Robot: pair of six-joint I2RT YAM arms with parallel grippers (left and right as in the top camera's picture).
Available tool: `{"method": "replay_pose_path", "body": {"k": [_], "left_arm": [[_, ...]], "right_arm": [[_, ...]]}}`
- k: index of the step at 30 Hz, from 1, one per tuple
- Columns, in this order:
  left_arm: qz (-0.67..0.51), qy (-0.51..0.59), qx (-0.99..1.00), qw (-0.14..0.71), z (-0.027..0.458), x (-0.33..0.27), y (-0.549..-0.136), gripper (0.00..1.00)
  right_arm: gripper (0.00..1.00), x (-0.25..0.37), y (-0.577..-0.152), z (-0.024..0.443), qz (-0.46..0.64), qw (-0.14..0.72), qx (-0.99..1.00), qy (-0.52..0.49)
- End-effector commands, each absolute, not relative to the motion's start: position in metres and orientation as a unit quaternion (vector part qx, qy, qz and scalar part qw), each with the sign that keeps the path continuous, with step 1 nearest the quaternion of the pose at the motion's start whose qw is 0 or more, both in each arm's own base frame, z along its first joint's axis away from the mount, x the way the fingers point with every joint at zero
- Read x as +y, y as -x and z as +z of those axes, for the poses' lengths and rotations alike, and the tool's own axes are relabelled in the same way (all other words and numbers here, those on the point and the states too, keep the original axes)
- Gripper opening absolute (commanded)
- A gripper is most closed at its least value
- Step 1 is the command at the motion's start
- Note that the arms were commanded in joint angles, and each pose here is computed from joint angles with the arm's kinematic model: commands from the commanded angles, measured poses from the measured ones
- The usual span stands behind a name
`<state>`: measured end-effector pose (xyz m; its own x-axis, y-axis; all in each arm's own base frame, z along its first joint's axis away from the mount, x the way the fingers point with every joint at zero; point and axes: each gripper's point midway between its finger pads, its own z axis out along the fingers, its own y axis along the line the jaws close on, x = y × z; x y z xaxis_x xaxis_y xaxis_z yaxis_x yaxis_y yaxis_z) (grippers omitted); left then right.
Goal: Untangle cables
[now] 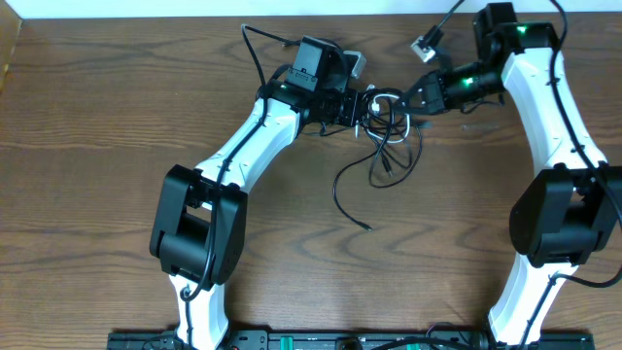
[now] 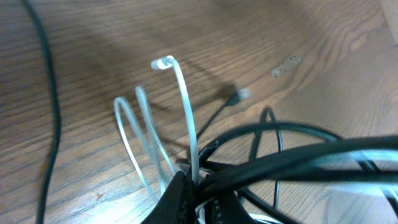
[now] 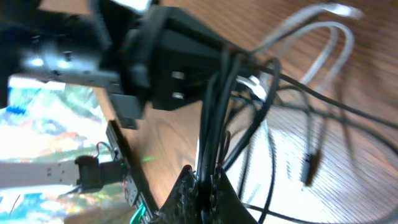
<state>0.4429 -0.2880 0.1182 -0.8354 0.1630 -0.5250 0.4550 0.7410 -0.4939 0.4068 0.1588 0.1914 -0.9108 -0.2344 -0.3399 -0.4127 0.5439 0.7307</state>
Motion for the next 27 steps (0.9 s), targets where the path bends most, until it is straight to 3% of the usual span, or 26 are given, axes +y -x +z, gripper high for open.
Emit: {"method": "replay_pose_path", "body": {"k": [1,7,12,21,27], "left_arm": [[-0.262,-0.102,0.919,0.276,0.136,-0.244,-0.469,0.08],[-0.275,-0.074,0.903,0.320,0.195,-0.224,-0.467,0.08],[-0.306,-0.090,0.884,0.342,0.253,-0.222,-0.437,0.07],[-0.364,-0.112,0.854,0.356,0.307,-0.215,-0.406,0.07],[-0.354,-0.089,0.823,0.435,0.364,-0.172,-0.406,0.07]], "right_arm": [[0.01,0.133,-0.411,0.200,0.411,0.107,0.896,0.134],[0.01,0.074,-0.427,0.158,0.220,0.084,0.972,0.017],[0.01,0.028,-0.439,0.144,0.078,0.100,0.989,-0.069],[0.05,0.023,-0.446,0.146,0.066,0.117,0.989,-0.059],[0.05,0.018,-0.449,0.146,0.062,0.122,0.989,-0.063]]}}
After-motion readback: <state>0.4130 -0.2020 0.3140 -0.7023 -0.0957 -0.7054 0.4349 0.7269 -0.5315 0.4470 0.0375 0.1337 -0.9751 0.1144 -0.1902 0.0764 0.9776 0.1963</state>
